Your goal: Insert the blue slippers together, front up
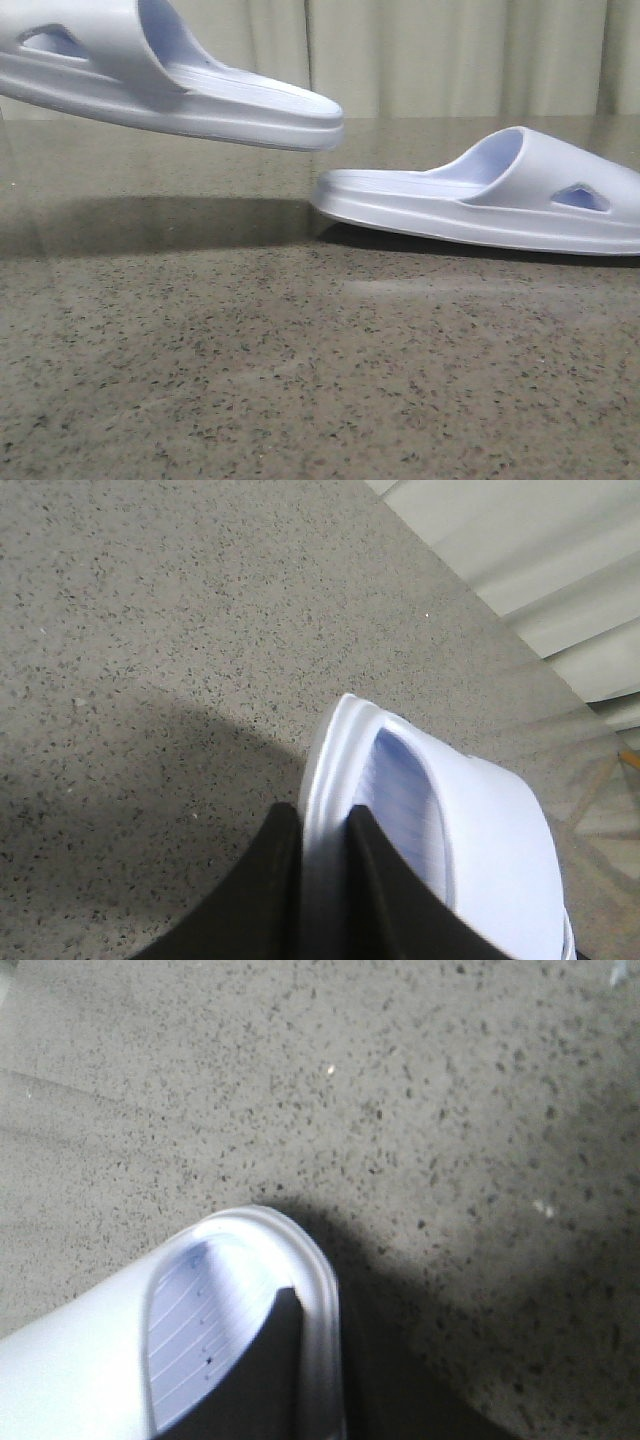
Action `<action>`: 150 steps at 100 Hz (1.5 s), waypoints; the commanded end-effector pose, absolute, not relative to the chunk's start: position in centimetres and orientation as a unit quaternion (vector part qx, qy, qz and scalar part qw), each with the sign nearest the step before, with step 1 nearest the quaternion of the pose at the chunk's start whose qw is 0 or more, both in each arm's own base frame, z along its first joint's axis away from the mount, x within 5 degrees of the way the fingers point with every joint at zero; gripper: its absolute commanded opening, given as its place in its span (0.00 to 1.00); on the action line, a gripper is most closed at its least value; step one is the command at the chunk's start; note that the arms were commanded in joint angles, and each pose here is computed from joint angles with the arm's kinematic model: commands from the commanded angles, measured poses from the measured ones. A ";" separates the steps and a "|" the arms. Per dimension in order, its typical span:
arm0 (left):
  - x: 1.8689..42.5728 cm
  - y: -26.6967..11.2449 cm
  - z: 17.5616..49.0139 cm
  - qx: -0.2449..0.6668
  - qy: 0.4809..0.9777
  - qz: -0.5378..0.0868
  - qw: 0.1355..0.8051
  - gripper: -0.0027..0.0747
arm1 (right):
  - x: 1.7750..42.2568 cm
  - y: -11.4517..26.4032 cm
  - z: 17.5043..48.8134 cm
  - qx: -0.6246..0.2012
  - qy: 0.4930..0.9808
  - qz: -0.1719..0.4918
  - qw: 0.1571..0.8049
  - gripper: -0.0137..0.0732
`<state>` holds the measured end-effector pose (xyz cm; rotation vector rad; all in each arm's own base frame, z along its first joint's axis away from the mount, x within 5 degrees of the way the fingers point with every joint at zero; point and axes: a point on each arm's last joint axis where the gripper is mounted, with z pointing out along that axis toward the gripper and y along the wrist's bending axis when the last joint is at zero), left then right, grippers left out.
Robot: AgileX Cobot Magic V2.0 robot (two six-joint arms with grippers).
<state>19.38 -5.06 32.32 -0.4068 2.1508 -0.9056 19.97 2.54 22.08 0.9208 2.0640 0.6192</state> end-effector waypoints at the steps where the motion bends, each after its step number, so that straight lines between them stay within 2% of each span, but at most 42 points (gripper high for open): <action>1: 19.4 -5.0 33.8 -0.171 0.818 -0.373 0.403 0.06 | 20.6 2.3 23.5 0.334 0.798 0.241 0.440 0.06; 29: 19.4 -5.0 33.8 -0.171 0.818 -0.373 0.403 0.06 | 21.1 2.3 24.5 0.284 0.805 0.223 0.471 0.06; 66: 19.4 -5.0 33.8 -0.173 0.817 -0.376 0.403 0.06 | 22.5 2.5 28.2 0.210 0.801 0.201 0.523 0.07; 91: 19.4 -5.1 33.9 -0.177 0.814 -0.383 0.400 0.06 | 22.7 1.3 30.1 0.218 0.788 0.186 0.545 0.07; 122: 19.3 -5.3 34.0 -0.184 0.808 -0.400 0.391 0.06 | 20.2 0.7 33.6 0.219 0.758 0.192 0.583 0.07; 150: 19.1 -5.9 34.5 -0.167 0.794 -0.440 0.385 0.06 | 18.5 0.7 34.2 0.220 0.763 0.192 0.576 0.07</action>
